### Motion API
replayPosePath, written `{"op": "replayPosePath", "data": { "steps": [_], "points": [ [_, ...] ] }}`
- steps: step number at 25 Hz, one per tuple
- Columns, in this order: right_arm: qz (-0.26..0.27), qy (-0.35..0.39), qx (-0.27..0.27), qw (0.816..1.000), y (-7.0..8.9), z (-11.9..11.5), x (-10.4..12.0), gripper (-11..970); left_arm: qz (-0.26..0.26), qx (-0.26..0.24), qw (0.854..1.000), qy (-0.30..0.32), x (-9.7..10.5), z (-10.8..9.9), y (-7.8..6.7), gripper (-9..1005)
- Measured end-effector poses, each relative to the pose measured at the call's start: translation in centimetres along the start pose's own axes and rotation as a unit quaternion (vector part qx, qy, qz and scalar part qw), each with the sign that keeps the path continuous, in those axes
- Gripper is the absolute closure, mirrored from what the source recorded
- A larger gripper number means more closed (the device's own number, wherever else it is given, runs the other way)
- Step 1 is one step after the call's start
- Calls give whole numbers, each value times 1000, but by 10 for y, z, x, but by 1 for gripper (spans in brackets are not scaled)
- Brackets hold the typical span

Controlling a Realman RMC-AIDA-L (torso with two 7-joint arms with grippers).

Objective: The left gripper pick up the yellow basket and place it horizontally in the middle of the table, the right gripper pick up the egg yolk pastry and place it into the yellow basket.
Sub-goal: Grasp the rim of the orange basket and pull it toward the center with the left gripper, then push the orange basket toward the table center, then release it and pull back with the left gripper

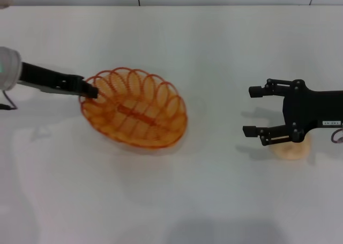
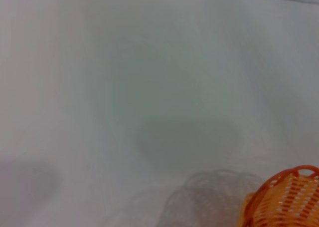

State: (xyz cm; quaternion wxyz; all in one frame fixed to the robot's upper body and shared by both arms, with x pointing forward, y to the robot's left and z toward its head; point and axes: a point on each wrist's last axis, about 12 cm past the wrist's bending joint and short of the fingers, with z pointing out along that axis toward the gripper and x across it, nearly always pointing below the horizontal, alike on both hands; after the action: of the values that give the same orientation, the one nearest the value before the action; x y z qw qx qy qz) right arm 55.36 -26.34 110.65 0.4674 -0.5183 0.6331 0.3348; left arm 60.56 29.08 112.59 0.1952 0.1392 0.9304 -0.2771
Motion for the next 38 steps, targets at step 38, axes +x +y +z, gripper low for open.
{"op": "replayPosePath", "data": {
  "steps": [38],
  "points": [
    [-58, -13, -21, 998, 8, -8, -2, 89, -221, 44, 972, 60, -13, 46, -52, 858]
  ]
}}
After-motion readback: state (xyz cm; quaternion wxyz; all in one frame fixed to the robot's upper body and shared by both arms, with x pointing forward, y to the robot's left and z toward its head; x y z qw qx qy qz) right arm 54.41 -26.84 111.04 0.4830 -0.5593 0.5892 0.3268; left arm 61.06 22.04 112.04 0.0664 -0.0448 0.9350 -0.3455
